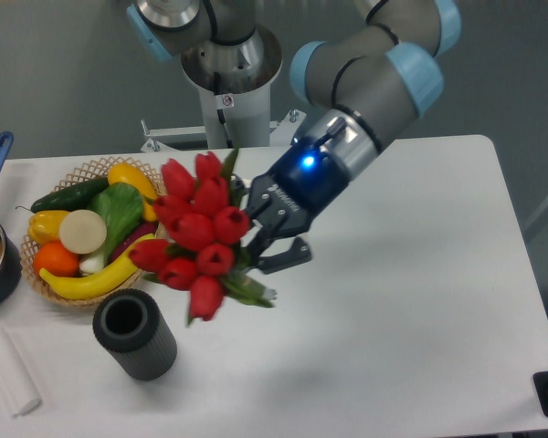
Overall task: Insert the flowers into the vase
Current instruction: 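Carry the red tulips toward the black vase, stems pointing down, then align the tulip stems over the vase opening and lower them in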
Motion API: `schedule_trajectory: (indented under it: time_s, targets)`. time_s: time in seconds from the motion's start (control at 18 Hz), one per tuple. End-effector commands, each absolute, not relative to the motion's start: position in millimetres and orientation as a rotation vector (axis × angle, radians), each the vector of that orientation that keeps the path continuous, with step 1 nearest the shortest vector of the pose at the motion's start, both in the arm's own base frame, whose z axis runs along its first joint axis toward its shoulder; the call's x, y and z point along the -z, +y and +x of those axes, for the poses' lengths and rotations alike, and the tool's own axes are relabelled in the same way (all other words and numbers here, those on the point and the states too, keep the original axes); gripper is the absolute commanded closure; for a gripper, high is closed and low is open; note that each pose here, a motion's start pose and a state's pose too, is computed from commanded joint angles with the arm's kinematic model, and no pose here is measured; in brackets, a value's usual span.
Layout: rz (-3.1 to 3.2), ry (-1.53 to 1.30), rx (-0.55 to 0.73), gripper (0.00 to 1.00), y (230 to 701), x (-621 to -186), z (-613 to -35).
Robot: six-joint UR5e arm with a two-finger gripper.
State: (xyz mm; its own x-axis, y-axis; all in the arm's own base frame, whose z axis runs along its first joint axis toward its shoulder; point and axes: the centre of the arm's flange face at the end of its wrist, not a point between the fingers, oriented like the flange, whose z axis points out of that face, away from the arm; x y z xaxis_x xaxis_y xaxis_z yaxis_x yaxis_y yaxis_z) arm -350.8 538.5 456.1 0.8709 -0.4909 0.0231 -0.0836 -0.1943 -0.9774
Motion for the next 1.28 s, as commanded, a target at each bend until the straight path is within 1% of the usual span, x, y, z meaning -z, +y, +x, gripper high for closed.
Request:
schedule_trajectory:
  time_s: [0.22,0.56,1.06,1.28]
  targets:
    - [-1.620,0.456,0.501,0.87,548,-454,-339]
    - [-1.538,0.490,0.583,0.87,559,-457,-312]
    - [-1.518,0.513,0.649,0.87,577,-429,-289]
    - [-1.514,0.523,0.661,0.87,582,-428,-281]
